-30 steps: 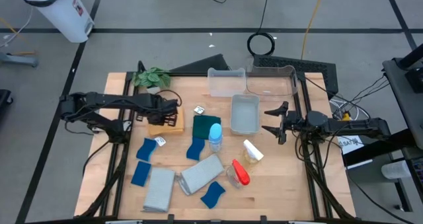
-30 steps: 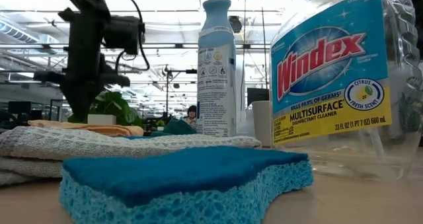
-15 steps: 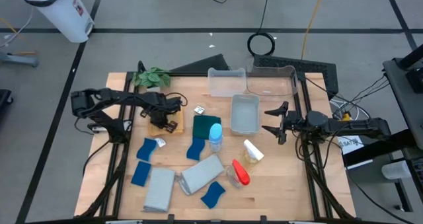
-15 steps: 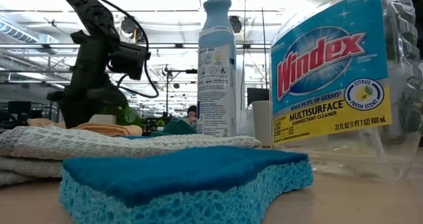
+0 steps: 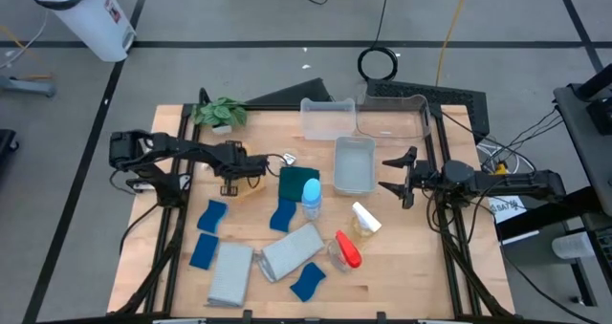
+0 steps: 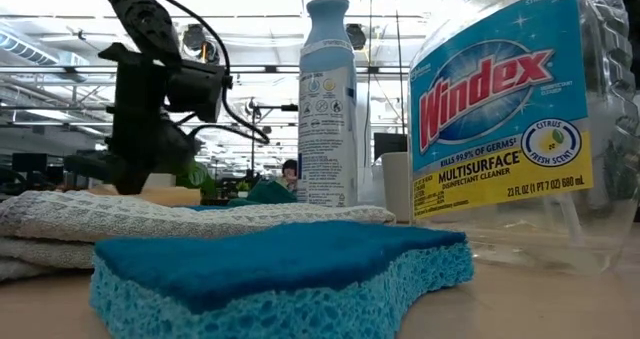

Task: Pick & Place Kitchen Items
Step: Put the yellow towel into the top right transparent bin

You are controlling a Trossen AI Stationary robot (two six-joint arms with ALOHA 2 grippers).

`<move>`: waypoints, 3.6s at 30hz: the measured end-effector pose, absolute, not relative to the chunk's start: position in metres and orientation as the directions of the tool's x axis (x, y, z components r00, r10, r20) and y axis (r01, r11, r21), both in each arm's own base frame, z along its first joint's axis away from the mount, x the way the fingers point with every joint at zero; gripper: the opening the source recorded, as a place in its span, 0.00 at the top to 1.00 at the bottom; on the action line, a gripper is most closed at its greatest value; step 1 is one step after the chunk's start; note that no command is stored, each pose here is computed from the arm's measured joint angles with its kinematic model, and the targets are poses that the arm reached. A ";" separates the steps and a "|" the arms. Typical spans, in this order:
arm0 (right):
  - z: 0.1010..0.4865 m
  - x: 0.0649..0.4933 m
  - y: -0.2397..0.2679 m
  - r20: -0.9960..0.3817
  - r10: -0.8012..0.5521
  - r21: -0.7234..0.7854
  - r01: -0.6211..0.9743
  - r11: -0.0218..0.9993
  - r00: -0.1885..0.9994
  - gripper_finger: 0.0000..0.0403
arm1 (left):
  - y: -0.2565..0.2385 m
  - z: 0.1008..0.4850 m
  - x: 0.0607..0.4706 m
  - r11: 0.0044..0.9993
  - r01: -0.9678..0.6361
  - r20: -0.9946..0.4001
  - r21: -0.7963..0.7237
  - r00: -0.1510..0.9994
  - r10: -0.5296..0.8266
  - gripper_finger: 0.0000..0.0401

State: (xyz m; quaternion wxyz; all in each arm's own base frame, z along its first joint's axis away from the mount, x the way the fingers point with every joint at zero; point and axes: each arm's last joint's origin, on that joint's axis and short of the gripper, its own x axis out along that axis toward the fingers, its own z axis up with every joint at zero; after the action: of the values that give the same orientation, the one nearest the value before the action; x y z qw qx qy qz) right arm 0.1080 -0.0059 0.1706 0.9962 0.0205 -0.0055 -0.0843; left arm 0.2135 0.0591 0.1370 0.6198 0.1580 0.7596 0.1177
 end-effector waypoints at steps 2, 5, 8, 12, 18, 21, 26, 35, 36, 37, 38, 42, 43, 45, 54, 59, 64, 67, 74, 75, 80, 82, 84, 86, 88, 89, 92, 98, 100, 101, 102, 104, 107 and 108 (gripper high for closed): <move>0.171 0.108 -0.006 0.007 -0.168 0.042 0.168 0.985 0.986 0.27 | 0.055 0.139 0.216 0.901 0.105 -0.885 0.420 -0.174 0.433 0.97; 0.171 0.108 -0.006 0.007 -0.168 0.042 0.168 0.985 0.986 0.27 | 0.049 0.144 0.221 0.907 0.082 -0.894 0.413 -0.157 0.421 0.99; 0.171 0.108 -0.006 0.007 -0.168 0.042 0.168 0.985 0.986 0.27 | 0.043 0.151 0.228 0.923 0.053 -0.915 0.382 -0.121 0.386 0.99; 0.171 0.108 -0.006 0.007 -0.168 0.042 0.168 0.985 0.986 0.27 | 0.036 0.164 0.239 0.940 0.010 -0.937 0.340 -0.082 0.340 0.95; 0.171 0.108 -0.006 0.007 -0.168 0.042 0.168 0.985 0.986 0.27 | 0.028 0.188 0.252 0.886 -0.152 -0.898 0.439 -0.048 0.437 0.87; 0.171 0.108 -0.006 0.007 -0.168 0.042 0.168 0.985 0.986 0.27 | 0.026 0.201 0.256 0.859 -0.212 -0.883 0.466 -0.045 0.467 0.76; 0.171 0.108 -0.006 0.007 -0.168 0.042 0.168 0.985 0.986 0.27 | 0.017 0.215 0.265 0.897 -0.250 -0.924 0.365 0.019 0.381 0.52; 0.171 0.108 -0.006 0.007 -0.168 0.042 0.168 0.985 0.986 0.27 | -0.018 0.198 0.257 0.919 -0.253 -0.948 0.302 0.023 0.318 0.26; 0.171 0.108 -0.006 0.007 -0.168 0.042 0.168 0.985 0.986 0.27 | -0.021 0.195 0.255 0.914 -0.261 -0.944 0.311 0.025 0.328 0.25; 0.171 0.108 -0.006 0.007 -0.168 0.042 0.168 0.985 0.986 0.27 | -0.024 0.190 0.253 0.909 -0.262 -0.939 0.324 0.025 0.342 0.25; 0.171 0.108 -0.006 0.007 -0.168 0.042 0.168 0.985 0.986 0.27 | -0.027 0.186 0.250 0.903 -0.265 -0.934 0.338 0.026 0.357 0.25; 0.171 0.108 -0.006 0.007 -0.168 0.042 0.168 0.985 0.986 0.27 | -0.035 0.169 0.244 0.880 -0.299 -0.912 0.370 0.066 0.406 0.27; 0.171 0.108 -0.006 0.007 -0.168 0.042 0.168 0.985 0.986 0.27 | -0.036 0.165 0.243 0.877 -0.304 -0.907 0.372 0.081 0.413 0.28; 0.171 0.108 -0.006 0.007 -0.168 0.042 0.168 0.985 0.986 0.27 | -0.038 0.157 0.240 0.869 -0.304 -0.892 0.390 0.109 0.439 0.29; 0.171 0.108 -0.006 0.007 -0.168 0.042 0.168 0.985 0.986 0.27 | -0.035 0.134 0.223 0.844 -0.299 -0.866 0.445 0.098 0.491 0.31; 0.171 0.108 -0.006 0.007 -0.169 0.042 0.168 0.985 0.986 0.27 | -0.032 0.126 0.217 0.816 -0.302 -0.835 0.493 0.100 0.541 0.31; 0.171 0.108 -0.006 0.007 -0.168 0.042 0.167 0.985 0.986 0.27 | -0.031 0.119 0.216 0.819 -0.294 -0.821 0.492 0.157 0.549 0.31; 0.171 0.108 -0.006 0.007 -0.168 0.042 0.167 0.985 0.986 0.27 | -0.031 0.117 0.216 0.821 -0.290 -0.818 0.492 0.169 0.550 0.31; 0.171 0.108 -0.006 0.007 -0.168 0.042 0.168 0.985 0.986 0.27 | -0.031 0.116 0.216 0.830 -0.291 -0.829 0.475 0.168 0.533 0.41; 0.171 0.108 -0.006 0.007 -0.168 0.042 0.168 0.985 0.986 0.27 | -0.031 0.116 0.216 0.833 -0.293 -0.832 0.469 0.169 0.528 0.44; 0.171 0.108 -0.006 0.007 -0.168 0.042 0.168 0.985 0.986 0.27 | -0.032 0.115 0.217 0.839 -0.315 -0.842 0.444 0.174 0.511 0.62; 0.171 0.108 -0.006 0.007 -0.168 0.042 0.168 0.985 0.986 0.27 | -0.032 0.115 0.217 0.839 -0.327 -0.844 0.434 0.178 0.506 0.68; 0.171 0.108 -0.006 0.007 -0.169 0.042 0.168 0.985 0.986 0.27 | -0.032 0.115 0.217 0.846 -0.320 -0.851 0.427 0.176 0.496 0.74; 0.171 0.108 -0.006 0.007 -0.168 0.042 0.168 0.985 0.986 0.27 | -0.033 0.115 0.217 0.851 -0.311 -0.855 0.424 0.174 0.489 0.80; 0.171 0.108 -0.006 0.007 -0.168 0.042 0.168 0.985 0.986 0.27 | -0.033 0.115 0.217 0.850 -0.317 -0.855 0.421 0.173 0.488 0.85; 0.171 0.108 -0.006 0.007 -0.168 0.042 0.168 0.985 0.986 0.27 | -0.033 0.115 0.217 0.850 -0.319 -0.856 0.419 0.173 0.488 0.88; 0.171 0.108 -0.006 0.007 -0.168 0.042 0.168 0.985 0.986 0.27 | -0.033 0.115 0.218 0.852 -0.325 -0.857 0.410 0.183 0.482 0.95; 0.171 0.108 -0.006 0.007 -0.168 0.042 0.168 0.985 0.986 0.27 | -0.033 0.115 0.220 0.848 -0.358 -0.858 0.392 0.191 0.477 0.95; 0.171 0.108 -0.006 0.007 -0.168 0.042 0.168 0.985 0.986 0.27 | -0.034 0.120 0.223 0.855 -0.357 -0.873 0.377 0.172 0.457 0.96; 0.171 0.108 -0.006 0.007 -0.168 0.042 0.168 0.985 0.986 0.27 | -0.034 0.123 0.225 0.861 -0.356 -0.885 0.363 0.155 0.438 0.96; 0.171 0.108 -0.006 0.007 -0.168 0.042 0.168 0.985 0.986 0.27 | -0.034 0.128 0.228 0.865 -0.359 -0.897 0.349 0.137 0.419 0.97; 0.171 0.108 -0.006 0.007 -0.168 0.042 0.168 0.985 0.986 0.27 | -0.031 0.140 0.235 0.868 -0.377 -0.915 0.322 0.109 0.387 0.97; 0.171 0.108 -0.006 0.007 -0.169 0.042 0.168 0.985 0.986 0.27 | -0.026 0.160 0.246 0.856 -0.414 -0.920 0.311 0.094 0.380 0.97; 0.171 0.108 -0.006 0.007 -0.168 0.042 0.167 0.985 0.986 0.27 | -0.024 0.167 0.251 0.854 -0.419 -0.920 0.308 0.097 0.380 0.97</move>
State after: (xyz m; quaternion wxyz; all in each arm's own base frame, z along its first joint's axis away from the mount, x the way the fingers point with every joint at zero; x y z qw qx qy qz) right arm 0.1080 -0.0059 0.1705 0.9962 0.0205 -0.0051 -0.0842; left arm 0.2506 -0.0243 0.1667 0.7404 -0.0160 0.6155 0.2696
